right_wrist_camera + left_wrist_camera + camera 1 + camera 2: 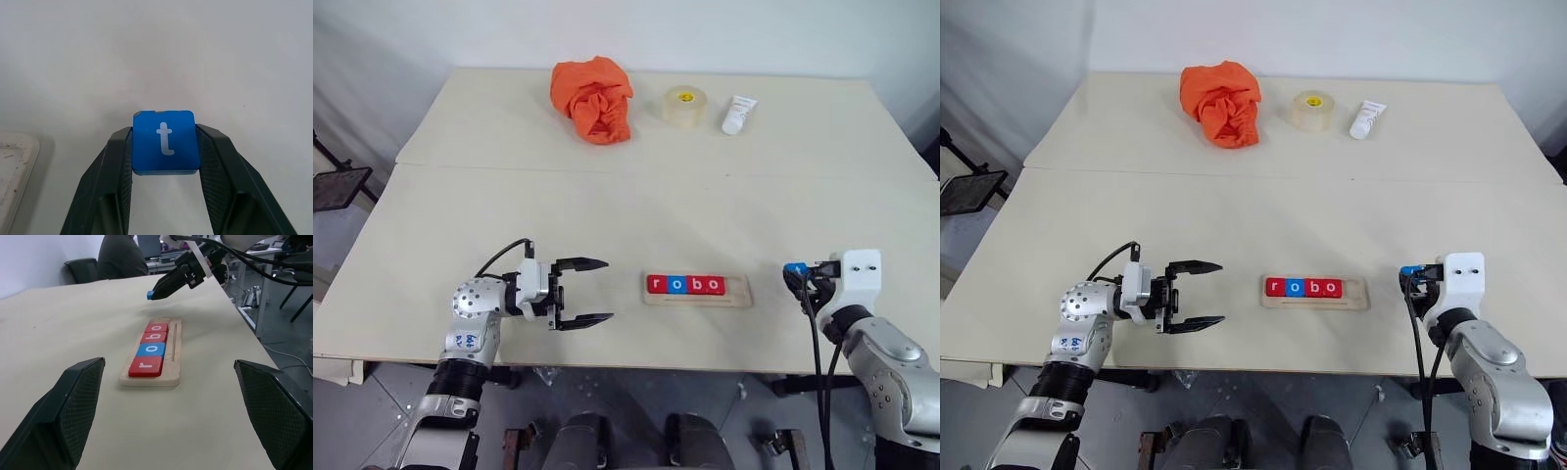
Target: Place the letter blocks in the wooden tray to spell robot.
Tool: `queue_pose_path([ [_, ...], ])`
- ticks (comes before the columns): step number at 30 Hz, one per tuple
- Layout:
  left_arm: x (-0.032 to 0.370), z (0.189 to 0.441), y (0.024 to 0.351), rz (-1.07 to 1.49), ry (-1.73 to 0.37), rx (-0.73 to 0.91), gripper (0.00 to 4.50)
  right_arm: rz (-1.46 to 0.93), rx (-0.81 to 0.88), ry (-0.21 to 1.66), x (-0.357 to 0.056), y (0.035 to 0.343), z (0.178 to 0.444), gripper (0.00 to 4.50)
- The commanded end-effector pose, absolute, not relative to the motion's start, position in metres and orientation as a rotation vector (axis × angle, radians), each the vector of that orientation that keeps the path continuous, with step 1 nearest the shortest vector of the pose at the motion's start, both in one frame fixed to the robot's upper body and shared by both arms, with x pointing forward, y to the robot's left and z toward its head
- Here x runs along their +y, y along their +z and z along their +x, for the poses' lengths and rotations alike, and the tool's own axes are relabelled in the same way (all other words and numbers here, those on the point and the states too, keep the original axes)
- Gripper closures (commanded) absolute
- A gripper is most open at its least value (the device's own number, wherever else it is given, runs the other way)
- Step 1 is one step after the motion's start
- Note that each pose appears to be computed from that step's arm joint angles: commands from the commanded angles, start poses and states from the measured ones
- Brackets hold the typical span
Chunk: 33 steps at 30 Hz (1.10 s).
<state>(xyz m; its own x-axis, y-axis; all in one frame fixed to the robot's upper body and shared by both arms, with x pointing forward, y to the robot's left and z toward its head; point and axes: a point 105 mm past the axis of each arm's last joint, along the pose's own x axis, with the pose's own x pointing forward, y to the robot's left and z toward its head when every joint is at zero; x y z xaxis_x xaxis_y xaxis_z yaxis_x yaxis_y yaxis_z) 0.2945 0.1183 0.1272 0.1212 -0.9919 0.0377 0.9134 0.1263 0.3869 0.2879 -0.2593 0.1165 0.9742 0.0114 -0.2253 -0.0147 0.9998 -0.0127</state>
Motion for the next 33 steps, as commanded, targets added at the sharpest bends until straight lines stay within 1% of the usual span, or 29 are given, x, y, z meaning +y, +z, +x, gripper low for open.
queue_pose_path([
  [1,0.119,0.295,0.131,0.309,-1.428,-0.339,0.0,0.005,0.205,-0.011,-0.259,0.118,0.281,3.03],
  [4,0.121,0.294,0.131,0.312,-1.428,-0.339,0.0,0.046,0.206,0.05,-0.246,0.112,0.276,1.94],
  [8,0.122,0.292,0.13,0.311,-1.432,-0.335,0.0,0.027,0.211,0.007,-0.252,0.108,0.275,0.55],
  [10,0.122,0.292,0.13,0.309,-1.433,-0.334,0.0,0.013,0.207,0.03,-0.251,0.109,0.274,0.03],
  [14,0.123,0.29,0.129,0.299,-1.441,-0.329,0.0,-0.084,0.217,0.17,-0.248,0.119,0.267,0.03],
  [16,0.124,0.287,0.129,0.287,-1.455,-0.329,0.0,-0.193,0.238,0.322,-0.243,0.126,0.261,0.03],
  [17,0.125,0.287,0.13,0.287,-1.46,-0.329,0.0,-0.273,0.278,0.427,-0.243,0.128,0.256,0.03],
  [19,0.127,0.286,0.13,0.291,-1.467,-0.327,0.0,-0.387,0.351,0.571,-0.246,0.129,0.248,0.03],
  [21,0.127,0.285,0.129,0.293,-1.472,-0.326,0.0,-0.459,0.392,0.654,-0.253,0.133,0.247,0.03],
  [23,0.127,0.285,0.13,0.298,-1.468,-0.328,0.0,-0.53,0.42,0.718,-0.261,0.142,0.251,0.03],
  [26,0.128,0.285,0.13,0.298,-1.452,-0.332,0.0,-0.604,0.454,0.761,-0.273,0.15,0.261,0.03],
  [30,0.127,0.281,0.127,0.292,-1.439,-0.329,0.0,-0.741,0.537,0.854,-0.291,0.144,0.277,0.03],
  [33,0.127,0.278,0.127,0.291,-1.426,-0.329,0.0,-0.752,0.556,0.906,-0.294,0.14,0.285,0.03],
])
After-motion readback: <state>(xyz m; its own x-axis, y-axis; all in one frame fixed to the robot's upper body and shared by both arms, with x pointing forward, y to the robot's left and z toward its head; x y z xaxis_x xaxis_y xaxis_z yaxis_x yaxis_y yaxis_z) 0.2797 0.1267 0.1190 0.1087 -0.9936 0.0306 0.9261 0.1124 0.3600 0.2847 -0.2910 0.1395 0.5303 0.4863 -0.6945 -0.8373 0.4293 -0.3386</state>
